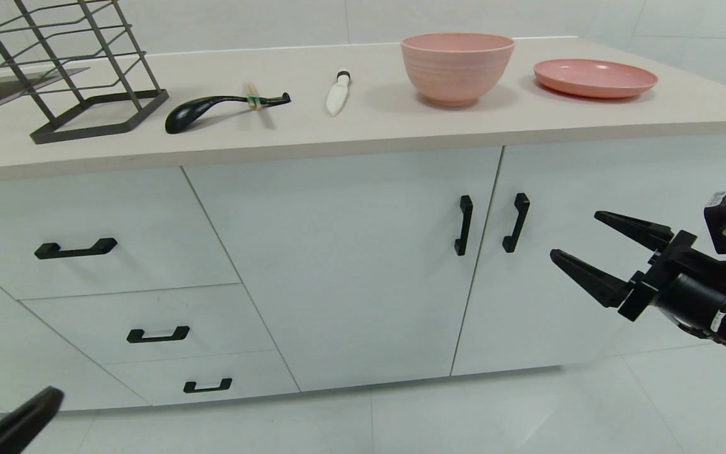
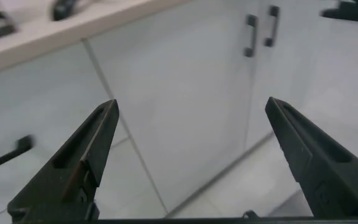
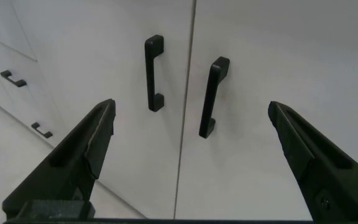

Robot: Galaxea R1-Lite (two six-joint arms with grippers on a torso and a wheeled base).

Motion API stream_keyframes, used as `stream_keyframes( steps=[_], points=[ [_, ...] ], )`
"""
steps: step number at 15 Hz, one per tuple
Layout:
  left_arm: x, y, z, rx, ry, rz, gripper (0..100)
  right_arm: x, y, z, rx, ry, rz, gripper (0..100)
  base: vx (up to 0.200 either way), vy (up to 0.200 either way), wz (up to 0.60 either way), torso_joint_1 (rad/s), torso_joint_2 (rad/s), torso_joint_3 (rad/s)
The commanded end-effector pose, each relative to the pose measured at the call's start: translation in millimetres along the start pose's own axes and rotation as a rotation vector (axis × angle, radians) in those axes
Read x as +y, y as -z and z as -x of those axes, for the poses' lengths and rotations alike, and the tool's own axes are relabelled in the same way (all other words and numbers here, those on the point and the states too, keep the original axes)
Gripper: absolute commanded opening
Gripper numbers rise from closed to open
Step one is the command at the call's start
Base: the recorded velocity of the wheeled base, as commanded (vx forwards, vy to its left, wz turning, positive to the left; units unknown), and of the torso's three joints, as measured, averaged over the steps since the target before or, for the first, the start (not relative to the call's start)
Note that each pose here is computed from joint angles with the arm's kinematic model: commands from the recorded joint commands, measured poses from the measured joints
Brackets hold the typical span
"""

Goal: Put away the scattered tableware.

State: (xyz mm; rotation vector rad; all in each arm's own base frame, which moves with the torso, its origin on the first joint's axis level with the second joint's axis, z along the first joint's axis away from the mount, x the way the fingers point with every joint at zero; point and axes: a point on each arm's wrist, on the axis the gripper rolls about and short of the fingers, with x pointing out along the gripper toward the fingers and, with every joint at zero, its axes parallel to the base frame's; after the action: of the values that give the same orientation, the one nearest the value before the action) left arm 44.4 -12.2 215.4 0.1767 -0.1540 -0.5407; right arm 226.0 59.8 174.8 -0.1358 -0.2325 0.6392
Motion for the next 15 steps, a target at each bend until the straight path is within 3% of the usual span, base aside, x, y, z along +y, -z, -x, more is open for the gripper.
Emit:
stream_keyframes(
  steps=[1,3,4,6,7,8,9,10,13,15],
  points=[
    [11.5,14.1,-45,0.087,0.241,0.044,100,2,1,4,0.009,-0.003,-0.004,100,0.000,0.000,0.00,0.000,0.00,0.000],
    [8.9,16.1,-67,0.063,0.356,0.061,100,4,2,7,0.015,-0.003,-0.007,100,0.000,0.000,0.00,0.000,0.00,0.000],
    [4.7,18.6,-79,0.069,0.421,0.104,100,4,4,7,0.022,-0.004,-0.009,100,0.000,0.000,0.00,0.000,0.00,0.000],
    [-0.7,24.9,-102,0.073,0.491,0.152,100,3,6,4,0.028,-0.005,-0.012,100,0.000,0.000,0.00,0.000,0.00,0.000],
    [-0.4,28.4,-121,0.042,0.510,0.134,100,3,8,3,0.031,-0.016,-0.014,100,0.000,0.000,0.00,0.000,0.00,0.000],
    [-6.7,30.9,-131,0.020,0.565,0.135,100,3,8,2,0.025,-0.053,-0.014,100,0.000,0.000,0.00,0.000,0.00,0.000],
    [-16.0,30.6,-136,0.010,0.619,0.147,100,3,9,1,0.024,-0.069,-0.016,100,0.000,0.000,0.00,0.000,0.00,0.000],
    [-22.9,32.4,-145,0.016,0.659,0.185,100,1,11,-3,0.024,-0.076,-0.019,100,0.000,0.000,0.00,0.000,0.00,0.000],
    [-28.8,33.7,-170,0.008,0.692,0.186,100,-5,15,-14,0.027,-0.068,-0.019,100,0.000,0.000,0.00,0.000,0.00,0.000],
    [-43.6,39.8,-201,0.003,0.750,0.188,100,-7,26,-21,0.051,-0.077,-0.028,100,0.000,0.000,0.00,0.000,0.00,0.000]
  ],
)
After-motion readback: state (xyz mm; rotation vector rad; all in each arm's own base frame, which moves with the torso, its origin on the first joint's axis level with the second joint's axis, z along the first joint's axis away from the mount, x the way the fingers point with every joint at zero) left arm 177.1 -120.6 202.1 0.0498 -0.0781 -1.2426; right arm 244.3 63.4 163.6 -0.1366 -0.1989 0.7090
